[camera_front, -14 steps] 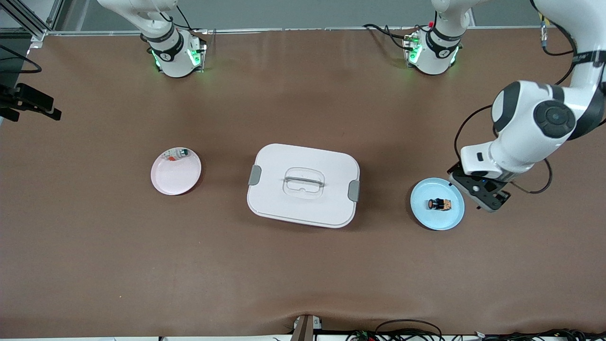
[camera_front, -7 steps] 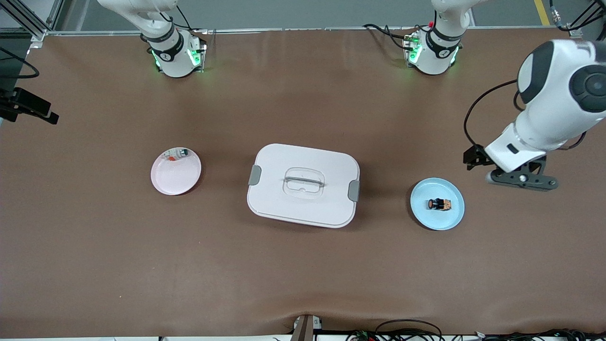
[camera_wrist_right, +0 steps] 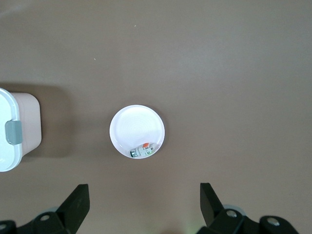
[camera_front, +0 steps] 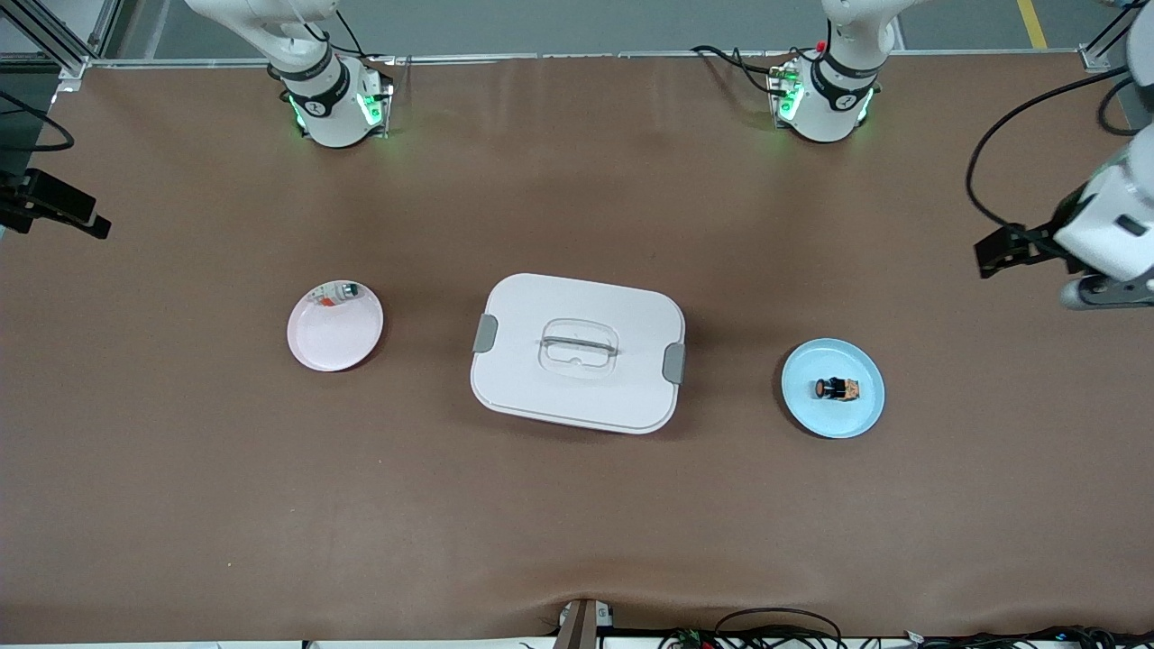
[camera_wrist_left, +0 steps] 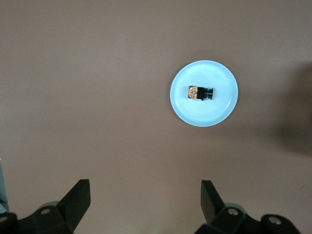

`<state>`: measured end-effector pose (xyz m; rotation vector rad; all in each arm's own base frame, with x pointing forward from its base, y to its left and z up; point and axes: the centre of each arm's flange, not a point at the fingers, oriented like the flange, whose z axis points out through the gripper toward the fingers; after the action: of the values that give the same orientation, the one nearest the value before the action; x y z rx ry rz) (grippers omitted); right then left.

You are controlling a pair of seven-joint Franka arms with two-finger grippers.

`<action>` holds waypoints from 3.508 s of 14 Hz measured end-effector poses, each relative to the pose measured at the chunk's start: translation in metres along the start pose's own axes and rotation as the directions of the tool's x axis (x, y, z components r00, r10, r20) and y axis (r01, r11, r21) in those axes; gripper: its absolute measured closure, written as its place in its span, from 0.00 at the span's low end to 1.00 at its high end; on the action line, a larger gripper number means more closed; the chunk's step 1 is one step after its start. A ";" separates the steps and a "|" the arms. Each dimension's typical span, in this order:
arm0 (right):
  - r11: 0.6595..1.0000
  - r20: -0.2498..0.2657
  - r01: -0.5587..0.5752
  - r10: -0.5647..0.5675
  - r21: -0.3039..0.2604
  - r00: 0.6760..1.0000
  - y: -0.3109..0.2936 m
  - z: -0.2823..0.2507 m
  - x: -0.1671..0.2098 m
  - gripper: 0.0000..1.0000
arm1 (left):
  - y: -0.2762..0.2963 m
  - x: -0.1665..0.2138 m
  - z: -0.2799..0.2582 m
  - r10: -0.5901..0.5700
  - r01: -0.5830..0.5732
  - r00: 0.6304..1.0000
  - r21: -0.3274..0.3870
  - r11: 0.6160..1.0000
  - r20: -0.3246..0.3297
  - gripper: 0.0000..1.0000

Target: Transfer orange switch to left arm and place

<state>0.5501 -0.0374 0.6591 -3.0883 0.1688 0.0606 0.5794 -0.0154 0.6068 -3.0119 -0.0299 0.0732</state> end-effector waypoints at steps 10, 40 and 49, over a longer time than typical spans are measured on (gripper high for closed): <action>0.999 -0.020 0.000 -0.001 -0.038 1.000 0.001 -0.001 0.002 0.00 | 0.034 -0.027 -0.055 0.058 -0.060 0.997 -0.047 0.997 -0.045 0.00; 0.999 -0.058 0.003 -0.005 -0.036 0.998 0.000 -0.004 0.006 0.00 | 0.028 -0.047 -0.047 0.026 -0.032 0.999 -0.143 0.989 -0.048 0.00; 0.999 -0.058 0.003 -0.005 -0.036 0.998 0.000 -0.004 0.006 0.00 | 0.007 -0.060 -0.048 0.028 -0.039 0.996 -0.142 0.989 -0.080 0.00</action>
<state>0.5566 -0.0378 0.6627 -3.1281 0.1660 -0.0273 0.5217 -0.0296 0.6566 -3.1562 0.0242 -0.0449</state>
